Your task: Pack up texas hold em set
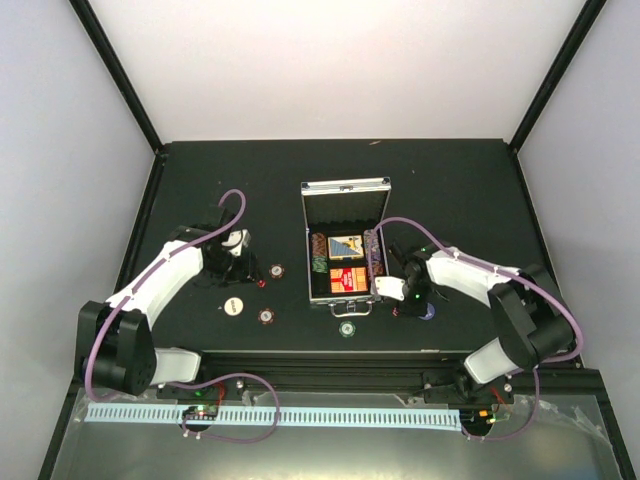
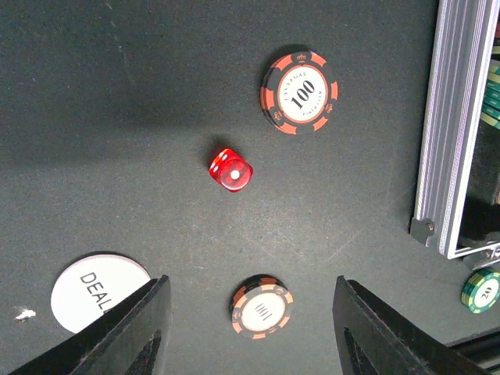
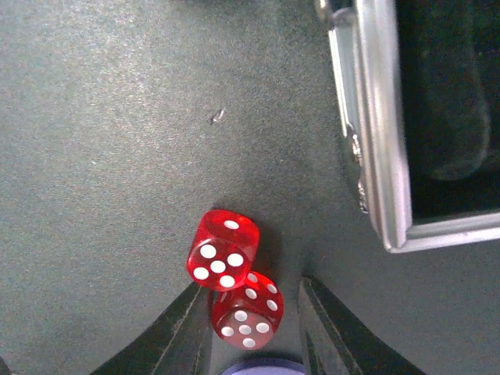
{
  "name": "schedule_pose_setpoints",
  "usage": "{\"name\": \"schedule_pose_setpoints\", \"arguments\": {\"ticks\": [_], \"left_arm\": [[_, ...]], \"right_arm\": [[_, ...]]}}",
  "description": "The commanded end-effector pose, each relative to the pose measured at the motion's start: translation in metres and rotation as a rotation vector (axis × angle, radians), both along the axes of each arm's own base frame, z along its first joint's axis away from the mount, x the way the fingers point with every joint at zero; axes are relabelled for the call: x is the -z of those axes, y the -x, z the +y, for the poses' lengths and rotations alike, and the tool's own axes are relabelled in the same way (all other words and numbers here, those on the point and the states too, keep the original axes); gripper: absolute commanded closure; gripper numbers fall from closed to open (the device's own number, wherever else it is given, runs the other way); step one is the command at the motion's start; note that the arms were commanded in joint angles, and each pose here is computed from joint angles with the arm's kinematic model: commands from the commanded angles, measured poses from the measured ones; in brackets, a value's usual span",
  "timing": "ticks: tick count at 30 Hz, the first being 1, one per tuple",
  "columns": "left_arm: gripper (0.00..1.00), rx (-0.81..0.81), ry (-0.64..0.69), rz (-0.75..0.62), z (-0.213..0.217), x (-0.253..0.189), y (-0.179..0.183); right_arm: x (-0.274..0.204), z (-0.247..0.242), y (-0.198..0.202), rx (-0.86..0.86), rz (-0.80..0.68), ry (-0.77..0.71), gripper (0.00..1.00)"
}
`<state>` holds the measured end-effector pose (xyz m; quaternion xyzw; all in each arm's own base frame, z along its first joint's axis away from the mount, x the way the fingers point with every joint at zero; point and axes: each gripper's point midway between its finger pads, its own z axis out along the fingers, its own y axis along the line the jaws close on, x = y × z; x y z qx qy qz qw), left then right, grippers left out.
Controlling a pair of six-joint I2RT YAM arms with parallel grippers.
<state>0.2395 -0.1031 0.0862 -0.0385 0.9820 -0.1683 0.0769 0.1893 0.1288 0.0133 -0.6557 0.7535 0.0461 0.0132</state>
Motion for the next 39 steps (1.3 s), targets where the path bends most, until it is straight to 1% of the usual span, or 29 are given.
{"name": "schedule_pose_setpoints", "arguments": {"ticks": [1,5,8,16,20,21,28,39], "left_arm": [[0.41,-0.005,0.021,-0.031,-0.004,-0.008,-0.004],[0.41,-0.006,0.02,-0.033,-0.004,-0.008,-0.004],[0.41,-0.012,0.019,-0.034,-0.004,-0.007,-0.005],[0.41,-0.028,0.027,-0.033,-0.004,-0.001,-0.005],[0.41,-0.039,0.04,-0.02,-0.006,0.005,-0.001],[0.41,-0.039,0.046,-0.04,-0.006,0.0,-0.002],[0.41,-0.041,0.045,-0.05,-0.005,0.0,-0.001],[0.41,-0.053,0.073,-0.073,-0.009,-0.005,-0.008]], "right_arm": [[0.002,0.002,-0.009,0.013,-0.02,0.002,0.69],[0.001,0.0,-0.007,0.002,-0.022,0.007,0.77],[-0.005,-0.002,-0.006,-0.004,-0.032,0.003,0.79],[-0.045,0.001,-0.01,-0.005,-0.08,-0.024,0.81],[-0.071,0.012,-0.025,-0.01,-0.121,-0.061,0.8],[-0.076,0.015,-0.028,-0.009,-0.122,-0.069,0.8],[-0.104,0.045,-0.061,0.002,-0.142,-0.144,0.8],[-0.112,0.086,-0.108,-0.007,-0.148,-0.183,0.8]]}}
